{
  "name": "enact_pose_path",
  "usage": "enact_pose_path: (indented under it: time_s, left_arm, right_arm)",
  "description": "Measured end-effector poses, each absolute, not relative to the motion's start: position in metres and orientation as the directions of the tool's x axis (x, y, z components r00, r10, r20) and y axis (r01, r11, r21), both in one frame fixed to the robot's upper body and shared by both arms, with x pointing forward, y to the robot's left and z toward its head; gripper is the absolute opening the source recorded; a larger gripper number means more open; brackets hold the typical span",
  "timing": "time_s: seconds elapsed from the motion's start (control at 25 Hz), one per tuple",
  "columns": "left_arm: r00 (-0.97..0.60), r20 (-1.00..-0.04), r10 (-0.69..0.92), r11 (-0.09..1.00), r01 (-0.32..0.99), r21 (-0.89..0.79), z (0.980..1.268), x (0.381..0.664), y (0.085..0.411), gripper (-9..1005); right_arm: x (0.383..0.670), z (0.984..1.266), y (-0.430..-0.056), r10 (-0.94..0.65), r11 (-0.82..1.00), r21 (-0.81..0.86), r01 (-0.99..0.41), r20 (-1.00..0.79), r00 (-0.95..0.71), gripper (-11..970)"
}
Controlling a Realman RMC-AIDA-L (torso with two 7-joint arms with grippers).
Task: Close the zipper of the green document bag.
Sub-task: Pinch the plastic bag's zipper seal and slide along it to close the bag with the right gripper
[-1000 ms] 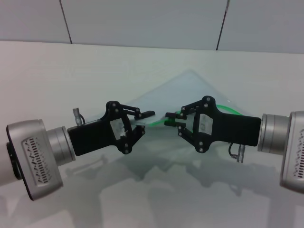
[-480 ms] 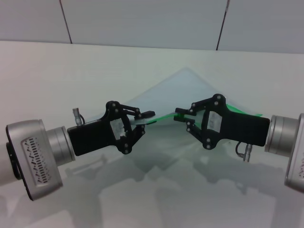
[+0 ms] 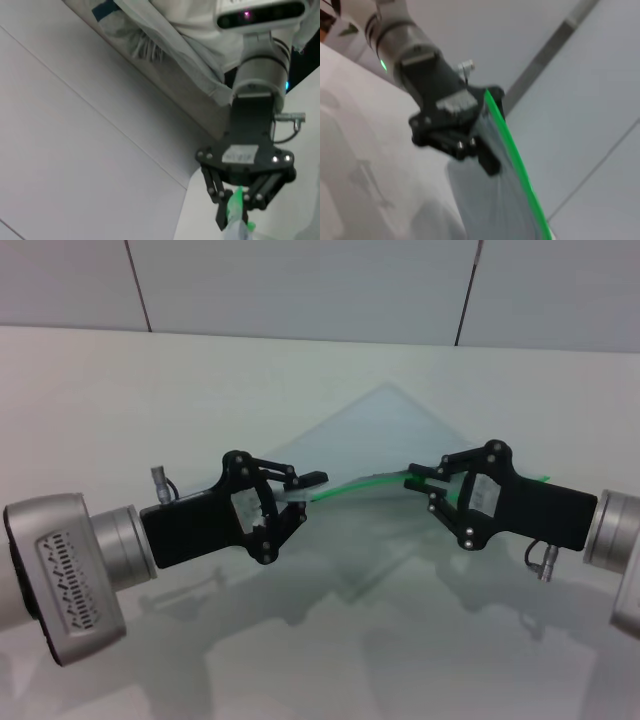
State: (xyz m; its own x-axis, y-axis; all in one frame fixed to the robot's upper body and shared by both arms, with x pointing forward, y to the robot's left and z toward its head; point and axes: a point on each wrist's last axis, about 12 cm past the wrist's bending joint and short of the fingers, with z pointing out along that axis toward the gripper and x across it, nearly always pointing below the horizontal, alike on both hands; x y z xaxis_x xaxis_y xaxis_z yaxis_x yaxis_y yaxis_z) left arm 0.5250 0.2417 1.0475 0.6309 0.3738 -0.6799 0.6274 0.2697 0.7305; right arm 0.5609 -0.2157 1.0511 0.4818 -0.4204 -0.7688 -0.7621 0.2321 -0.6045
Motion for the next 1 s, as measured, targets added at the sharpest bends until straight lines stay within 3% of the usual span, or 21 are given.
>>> enact_pose_path:
  time_s: [1.0]
  left_arm:
    - [0.634, -0.681, 0.367, 0.276, 0.625, 0.73, 1.048, 0.52, 0.249, 54]
  right_arm:
    - [0.56, 1.028, -0.279, -0.604, 0.467, -0.573, -0.674, -0.763, 0.23, 159]
